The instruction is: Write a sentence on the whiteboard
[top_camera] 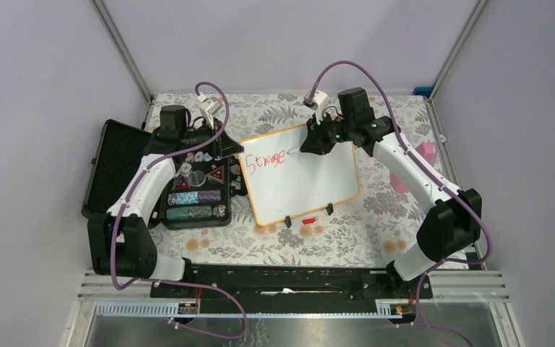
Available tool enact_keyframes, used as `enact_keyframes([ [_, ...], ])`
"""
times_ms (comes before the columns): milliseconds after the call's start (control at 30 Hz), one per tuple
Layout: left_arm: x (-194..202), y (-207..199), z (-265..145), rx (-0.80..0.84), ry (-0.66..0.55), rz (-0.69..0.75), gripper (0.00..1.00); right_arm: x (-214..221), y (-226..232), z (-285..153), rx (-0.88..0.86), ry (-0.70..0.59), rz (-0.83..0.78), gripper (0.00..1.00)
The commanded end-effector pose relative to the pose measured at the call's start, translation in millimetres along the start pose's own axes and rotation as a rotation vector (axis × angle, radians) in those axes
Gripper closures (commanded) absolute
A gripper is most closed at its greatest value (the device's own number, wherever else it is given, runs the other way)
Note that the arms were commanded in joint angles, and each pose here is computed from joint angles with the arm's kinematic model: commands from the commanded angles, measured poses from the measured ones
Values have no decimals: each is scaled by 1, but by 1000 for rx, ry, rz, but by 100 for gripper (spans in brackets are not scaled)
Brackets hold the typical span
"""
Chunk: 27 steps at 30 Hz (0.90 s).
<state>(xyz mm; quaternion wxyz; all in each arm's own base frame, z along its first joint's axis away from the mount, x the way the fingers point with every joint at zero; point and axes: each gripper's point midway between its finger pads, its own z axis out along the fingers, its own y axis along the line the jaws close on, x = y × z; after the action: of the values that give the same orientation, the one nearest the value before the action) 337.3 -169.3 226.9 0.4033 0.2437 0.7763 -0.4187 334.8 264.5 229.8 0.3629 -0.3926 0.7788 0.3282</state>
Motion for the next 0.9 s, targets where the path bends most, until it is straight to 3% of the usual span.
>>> enact_keyframes([
  [0, 8, -5, 3, 5, 22, 35, 100, -28, 3, -9, -3, -70, -40, 100],
  [867, 10, -4, 4, 2, 25, 36, 100, -17, -15, 1, 50, -36, -34, 100],
])
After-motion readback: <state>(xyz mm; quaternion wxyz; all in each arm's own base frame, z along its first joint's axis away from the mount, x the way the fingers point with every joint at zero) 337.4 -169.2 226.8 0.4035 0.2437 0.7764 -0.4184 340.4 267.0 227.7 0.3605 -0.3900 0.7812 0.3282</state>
